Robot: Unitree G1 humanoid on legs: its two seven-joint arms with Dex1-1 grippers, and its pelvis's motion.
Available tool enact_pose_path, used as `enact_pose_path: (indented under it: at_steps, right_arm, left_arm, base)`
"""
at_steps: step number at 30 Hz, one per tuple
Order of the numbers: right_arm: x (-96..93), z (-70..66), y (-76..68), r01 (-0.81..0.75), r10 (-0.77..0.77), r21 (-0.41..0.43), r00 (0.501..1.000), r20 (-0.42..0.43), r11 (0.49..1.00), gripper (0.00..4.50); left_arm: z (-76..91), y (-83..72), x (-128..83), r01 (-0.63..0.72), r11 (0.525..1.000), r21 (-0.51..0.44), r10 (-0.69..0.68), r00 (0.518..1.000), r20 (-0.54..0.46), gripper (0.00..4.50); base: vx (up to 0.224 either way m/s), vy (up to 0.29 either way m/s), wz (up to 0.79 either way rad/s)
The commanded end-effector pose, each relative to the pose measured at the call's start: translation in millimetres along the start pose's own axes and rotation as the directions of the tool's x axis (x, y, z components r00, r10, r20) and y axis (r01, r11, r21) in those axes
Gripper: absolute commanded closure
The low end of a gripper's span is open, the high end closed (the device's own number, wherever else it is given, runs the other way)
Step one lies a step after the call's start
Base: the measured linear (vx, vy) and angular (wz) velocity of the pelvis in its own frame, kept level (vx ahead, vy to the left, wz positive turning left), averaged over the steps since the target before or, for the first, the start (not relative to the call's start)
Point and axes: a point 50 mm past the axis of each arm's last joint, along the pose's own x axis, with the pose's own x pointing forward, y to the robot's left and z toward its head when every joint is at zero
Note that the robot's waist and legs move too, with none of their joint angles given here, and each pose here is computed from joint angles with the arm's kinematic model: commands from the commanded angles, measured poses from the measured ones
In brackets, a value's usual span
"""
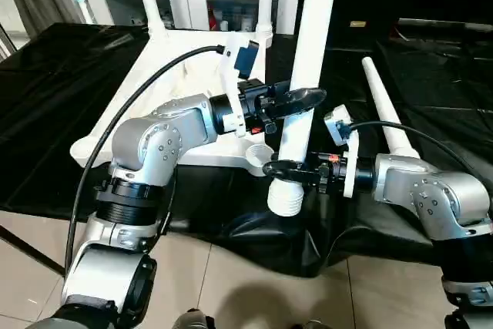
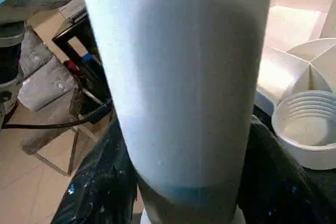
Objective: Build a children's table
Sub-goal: Pick table leg
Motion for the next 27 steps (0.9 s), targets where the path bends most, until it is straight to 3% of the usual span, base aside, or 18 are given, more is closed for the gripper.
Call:
enact_pose_path:
  at_steps: [1, 3, 5, 6, 7, 11, 14, 16, 17, 18, 19, 20, 21, 24, 25, 27]
  right_arm:
    - [-3.4, 4.3, -1.1, 0.02, -0.02, -0.001, 0.999, 0.037, 1.0, 2.51]
    - [-3.1, 4.5, -0.8, 0.022, -0.022, 0.002, 0.998, 0.052, 1.0, 2.53]
    - [-3.0, 4.7, -0.7, 0.023, -0.023, 0.004, 0.998, 0.059, 1.0, 2.57]
    - [-2.9, 5.7, -0.8, 0.028, -0.028, 0.008, 0.996, 0.083, 1.0, 2.6]
    - [-2.9, 5.9, -0.8, 0.029, -0.029, 0.009, 0.996, 0.088, 1.0, 2.63]
    - [-3.4, 9.4, -1.0, 0.049, -0.05, 0.008, 0.99, 0.134, 0.999, 2.63]
    - [-6.3, 10.6, -6.9, 0.162, -0.156, -0.032, 0.978, 0.139, 0.986, 2.64]
    - [-8.0, 7.7, -13.6, 0.275, -0.264, -0.098, 0.958, 0.113, 0.956, 2.64]
    - [-8.8, 6.1, -16.5, 0.342, -0.327, -0.134, 0.937, 0.121, 0.93, 2.64]
    - [-9.4, 5.4, -17.6, 0.373, -0.356, -0.15, 0.926, 0.127, 0.916, 2.64]
    - [-9.7, 5.1, -17.2, 0.403, -0.382, -0.171, 0.913, 0.143, 0.899, 2.64]
    - [-8.6, 6.4, -12.2, 0.415, -0.383, -0.186, 0.905, 0.185, 0.89, 2.64]
    - [-8.6, 6.4, -12.2, 0.415, -0.383, -0.186, 0.905, 0.185, 0.89, 2.64]
    - [-9.5, 10.8, -6.1, 0.491, -0.429, -0.204, 0.857, 0.284, 0.847, 2.64]
    - [-9.9, 11.2, -5.3, 0.505, -0.437, -0.21, 0.848, 0.3, 0.837, 2.64]
    - [-12.4, 11.3, -2.8, 0.627, -0.507, -0.204, 0.748, 0.428, 0.752, 2.64]
  left_arm:
    - [8.8, 2.9, -3, -0.025, 1.0, -0.006, 0.025, 0.998, 0.055, 2.14]
    - [14.6, 1.9, -6, 0.015, 0.997, -0.069, -0.007, 0.992, 0.126, 2.01]
    - [17.0, 1.0, -7, 0.034, 0.996, -0.082, -0.021, 0.988, 0.155, 1.83]
    - [22.9, 2.4, -8, 0.032, 0.996, -0.088, -0.009, 0.971, 0.241, 1.72]
    - [23.9, 2.7, -9, 0.03, 0.996, -0.087, -0.007, 0.967, 0.256, 1.62]
    - [36.2, 8.5, -15, 0.023, 0.988, -0.154, 0.05, 0.891, 0.452, 1.59]
    - [43.5, 16.9, -24, -0.079, 0.978, -0.191, 0.17, 0.831, 0.529, 1.58]
    - [40.3, 22.1, -30, -0.224, 0.965, -0.139, 0.263, 0.829, 0.493, 1.58]
    - [33.4, 25.9, -38, -0.396, 0.918, -0.013, 0.361, 0.822, 0.441, 1.58]
    - [30.1, 26.8, -41, -0.467, 0.882, 0.057, 0.402, 0.811, 0.424, 1.58]
    - [23.2, 28.4, -47, -0.536, 0.84, 0.09, 0.467, 0.796, 0.384, 1.58]
    - [14.9, 29.7, -58, -0.629, 0.765, 0.141, 0.558, 0.755, 0.344, 1.58]
    - [14.9, 29.7, -58, -0.629, 0.765, 0.141, 0.558, 0.755, 0.344, 1.58]
    - [5.0, 24.9, -83, -0.737, 0.613, 0.284, 0.661, 0.675, 0.328, 1.58]
    - [3.7, 24.1, -87, -0.749, 0.587, 0.308, 0.675, 0.662, 0.326, 1.58]
    - [-12.1, 17.0, -112, -0.819, 0.47, 0.329, 0.757, 0.566, 0.326, 1.58]
  base:
    - [0.0, 0.0, 0.0]
    - [0.0, 0.0, 0.0]
    - [0.0, 0.0, 0.0]
    - [0.0, 0.0, 0.0]
    - [0.0, 0.0, 0.0]
    - [0.0, 0.0, 0.0]
    - [0.0, 0.0, 0.0]
    - [0.0, 0.0, 0.0]
    - [0.0, 0.0, 0.0]
    - [0.0, 0.0, 0.0]
    - [0.0, 0.0, 0.0]
    - [0.0, 0.0, 0.0]
    - [0.0, 0.0, 0.0]
    - [0.0, 0.0, 0.0]
    - [0.0, 0.0, 0.0]
    - [0.0, 0.0, 0.0]
